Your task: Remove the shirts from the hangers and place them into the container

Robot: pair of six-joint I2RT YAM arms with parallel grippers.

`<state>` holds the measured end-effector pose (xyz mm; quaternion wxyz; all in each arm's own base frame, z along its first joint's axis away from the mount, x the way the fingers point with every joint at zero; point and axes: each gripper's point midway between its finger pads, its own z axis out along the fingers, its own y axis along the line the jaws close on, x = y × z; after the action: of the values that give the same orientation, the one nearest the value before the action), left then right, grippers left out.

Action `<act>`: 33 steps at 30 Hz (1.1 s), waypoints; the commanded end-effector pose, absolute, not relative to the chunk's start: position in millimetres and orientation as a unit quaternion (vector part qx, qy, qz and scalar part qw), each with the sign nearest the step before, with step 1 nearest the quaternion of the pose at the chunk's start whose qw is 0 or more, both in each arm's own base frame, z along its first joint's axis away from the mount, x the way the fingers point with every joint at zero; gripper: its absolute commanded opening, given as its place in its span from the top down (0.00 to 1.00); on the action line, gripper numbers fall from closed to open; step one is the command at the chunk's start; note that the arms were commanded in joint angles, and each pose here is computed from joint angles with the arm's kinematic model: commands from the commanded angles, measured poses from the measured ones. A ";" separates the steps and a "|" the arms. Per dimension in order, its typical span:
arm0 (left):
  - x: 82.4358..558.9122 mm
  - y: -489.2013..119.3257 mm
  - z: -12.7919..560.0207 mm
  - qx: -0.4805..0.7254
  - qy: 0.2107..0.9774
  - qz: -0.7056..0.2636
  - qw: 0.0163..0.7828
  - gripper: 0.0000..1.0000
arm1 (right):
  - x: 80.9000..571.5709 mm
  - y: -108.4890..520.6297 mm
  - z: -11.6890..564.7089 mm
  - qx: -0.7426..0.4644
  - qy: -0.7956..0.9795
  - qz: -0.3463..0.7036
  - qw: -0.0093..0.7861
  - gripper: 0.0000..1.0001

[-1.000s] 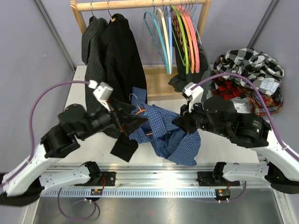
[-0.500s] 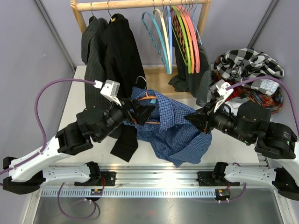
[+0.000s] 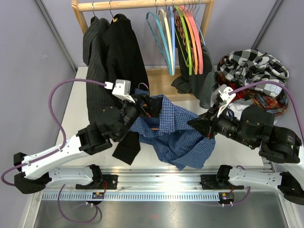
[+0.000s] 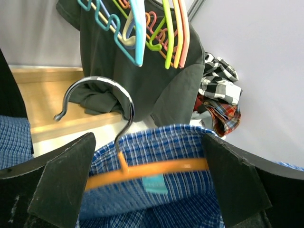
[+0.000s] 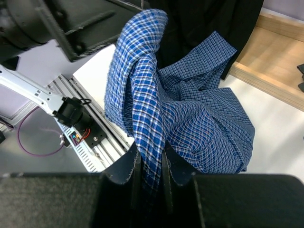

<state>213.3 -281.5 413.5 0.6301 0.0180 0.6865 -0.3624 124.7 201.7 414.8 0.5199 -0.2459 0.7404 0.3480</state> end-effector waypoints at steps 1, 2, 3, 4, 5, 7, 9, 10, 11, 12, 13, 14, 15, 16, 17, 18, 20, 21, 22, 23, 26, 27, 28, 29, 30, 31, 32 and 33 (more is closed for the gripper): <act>224.8 -285.8 437.9 -0.025 0.654 -0.383 0.651 0.01 | 112.3 203.0 457.0 -0.233 0.690 0.414 0.547 1.00; 229.5 -286.5 434.9 -0.028 0.657 -0.383 0.649 0.01 | 111.3 202.0 457.8 -0.234 0.688 0.416 0.547 1.00; 231.3 -287.4 434.3 -0.031 0.657 -0.387 0.646 0.01 | 109.9 200.6 459.0 -0.233 0.687 0.418 0.547 1.00; 232.4 -289.1 431.4 -0.031 0.658 -0.390 0.644 0.01 | 108.6 199.4 459.6 -0.234 0.685 0.420 0.547 1.00; 234.3 -289.7 430.8 -0.035 0.658 -0.393 0.641 0.03 | 108.3 197.5 461.2 -0.231 0.684 0.421 0.549 1.00; 236.3 -291.5 426.0 -0.040 0.662 -0.393 0.637 0.09 | 106.9 193.4 463.7 -0.229 0.680 0.423 0.553 1.00; 238.1 -292.8 424.9 -0.039 0.664 -0.393 0.635 0.33 | 107.4 191.8 463.9 -0.227 0.680 0.421 0.555 1.00; 238.3 -293.9 423.8 -0.041 0.666 -0.395 0.631 0.53 | 107.3 191.2 463.8 -0.226 0.681 0.421 0.555 1.00; 239.4 -293.1 426.3 -0.046 0.666 -0.395 0.631 0.73 | 107.2 191.1 463.4 -0.226 0.681 0.421 0.555 1.00; 240.3 -294.2 421.8 -0.045 0.673 -0.389 0.628 1.00 | 108.0 191.7 463.8 -0.224 0.682 0.420 0.555 1.00; 240.0 -295.7 421.2 -0.042 0.674 -0.390 0.626 1.00 | 108.9 192.1 462.1 -0.225 0.684 0.418 0.554 1.00; 240.0 -296.3 421.4 -0.042 0.674 -0.391 0.625 1.00 | 109.6 191.1 462.4 -0.222 0.685 0.416 0.555 1.00; 239.5 -296.3 424.3 -0.042 0.673 -0.394 0.625 1.00 | 111.8 191.0 461.8 -0.218 0.687 0.412 0.557 1.00; 238.7 -297.7 424.9 -0.037 0.673 -0.395 0.624 1.00 | 112.3 190.9 460.9 -0.217 0.688 0.411 0.557 1.00; 238.7 -297.1 426.6 -0.038 0.672 -0.395 0.625 1.00 | 113.9 189.5 460.7 -0.214 0.690 0.407 0.559 1.00; 238.7 -297.4 430.9 -0.038 0.669 -0.398 0.627 1.00 | 114.5 189.7 458.3 -0.215 0.694 0.403 0.557 1.00; 241.7 -293.2 437.1 -0.037 0.666 -0.384 0.638 1.00 | 116.0 189.4 456.5 -0.214 0.700 0.397 0.554 1.00; 243.8 -289.4 454.1 -0.046 0.656 -0.383 0.649 1.00 | 117.6 191.6 449.4 -0.220 0.710 0.386 0.546 0.98; 249.9 -280.5 459.7 -0.048 0.655 -0.356 0.665 1.00 | 117.2 192.7 447.2 -0.223 0.713 0.384 0.542 0.73; 253.4 -274.5 467.6 -0.048 0.654 -0.341 0.673 1.00 | 117.8 195.3 444.8 -0.228 0.717 0.381 0.537 0.57; 267.5 -242.2 513.2 -0.066 0.632 -0.288 0.717 1.00 | 117.7 196.2 437.7 -0.233 0.725 0.374 0.530 0.19; 270.6 -235.8 518.6 -0.063 0.633 -0.272 0.723 1.00 | 117.3 195.1 436.6 -0.233 0.726 0.373 0.529 0.16; 274.4 -219.1 540.0 -0.071 0.619 -0.256 0.739 1.00 | 116.7 193.7 436.3 -0.231 0.726 0.374 0.528 0.13; 276.2 -211.7 543.3 -0.070 0.621 -0.243 0.742 1.00 | 116.5 193.6 434.6 -0.231 0.728 0.374 0.527 0.11; 277.1 -203.6 550.3 -0.073 0.617 -0.236 0.747 1.00 | 115.7 191.2 435.6 -0.230 0.725 0.375 0.530 0.10; 280.3 -193.7 553.8 -0.077 0.615 -0.222 0.753 1.00 | 115.7 190.2 434.8 -0.228 0.726 0.374 0.530 0.10; 277.8 -185.2 558.8 -0.079 0.613 -0.220 0.755 1.00 | 115.9 189.3 434.2 -0.227 0.725 0.374 0.532 0.11; 277.1 -180.5 559.4 -0.081 0.613 -0.216 0.756 1.00 | 116.0 187.0 435.0 -0.224 0.724 0.374 0.535 0.19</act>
<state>281.8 -236.3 508.8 0.7136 -0.0113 0.6587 -0.2380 119.9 191.1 425.8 0.5261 -0.2326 0.7352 0.3586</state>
